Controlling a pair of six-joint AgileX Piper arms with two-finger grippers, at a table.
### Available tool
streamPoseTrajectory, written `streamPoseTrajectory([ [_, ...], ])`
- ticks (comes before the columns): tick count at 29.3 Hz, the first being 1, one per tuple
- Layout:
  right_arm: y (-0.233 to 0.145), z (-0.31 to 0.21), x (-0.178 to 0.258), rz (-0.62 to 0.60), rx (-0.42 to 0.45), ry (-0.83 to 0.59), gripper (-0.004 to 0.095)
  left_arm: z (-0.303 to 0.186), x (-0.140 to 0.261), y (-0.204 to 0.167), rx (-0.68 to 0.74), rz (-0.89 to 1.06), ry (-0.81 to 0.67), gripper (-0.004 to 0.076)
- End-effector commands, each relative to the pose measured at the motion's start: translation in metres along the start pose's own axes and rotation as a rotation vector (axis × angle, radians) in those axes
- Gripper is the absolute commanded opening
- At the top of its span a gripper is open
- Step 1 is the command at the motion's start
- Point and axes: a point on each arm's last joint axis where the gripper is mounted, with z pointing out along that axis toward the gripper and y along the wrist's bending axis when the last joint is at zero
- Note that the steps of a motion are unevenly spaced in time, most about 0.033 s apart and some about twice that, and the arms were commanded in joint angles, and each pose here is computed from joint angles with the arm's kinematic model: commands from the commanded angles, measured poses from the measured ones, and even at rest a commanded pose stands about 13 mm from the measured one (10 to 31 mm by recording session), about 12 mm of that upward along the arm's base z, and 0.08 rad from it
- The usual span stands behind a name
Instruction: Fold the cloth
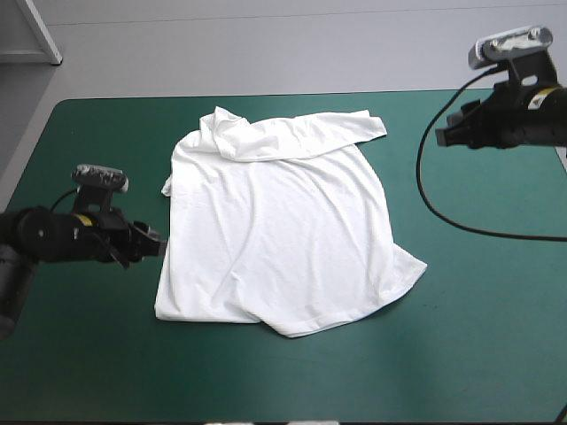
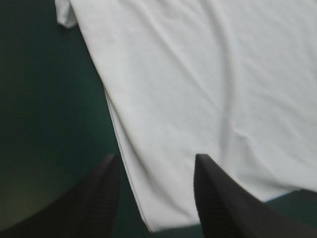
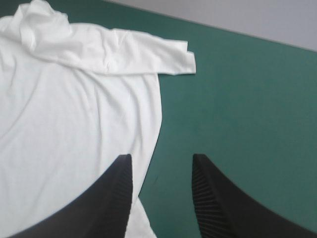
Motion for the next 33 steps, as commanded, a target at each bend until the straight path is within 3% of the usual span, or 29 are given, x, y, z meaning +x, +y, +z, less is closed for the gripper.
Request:
streamPoseTrajectory([
  [1, 0.004, -0.012, 0.019, -0.008, 0.014, -0.051, 0.0373, 0.005, 0.030, -0.005, 0.001, -0.079, -0.053, 0.0343],
  [8, 0.007, 0.006, 0.056, 0.026, 0.001, 0.034, 0.0373, 0.064, 0.092, 0.001, -0.002, -0.184, 0.105, 0.0344],
  [17, 0.008, 0.023, 0.069, 0.062, -0.041, 0.068, 0.0373, 0.084, 0.094, 0.004, 0.017, -0.199, 0.086, 0.0344],
  [27, 0.006, 0.045, 0.095, 0.075, -0.046, 0.173, 0.0371, 0.116, 0.098, 0.009, 0.049, -0.200, 0.219, 0.0342],
  [29, 0.006, 0.051, 0.103, 0.082, -0.051, 0.206, 0.0372, 0.118, 0.098, 0.008, 0.071, -0.196, 0.216, 0.0295],
  [33, 0.007, 0.063, 0.120, 0.107, -0.067, 0.261, 0.0371, 0.118, 0.094, 0.007, 0.091, -0.175, 0.174, 0.0015],
])
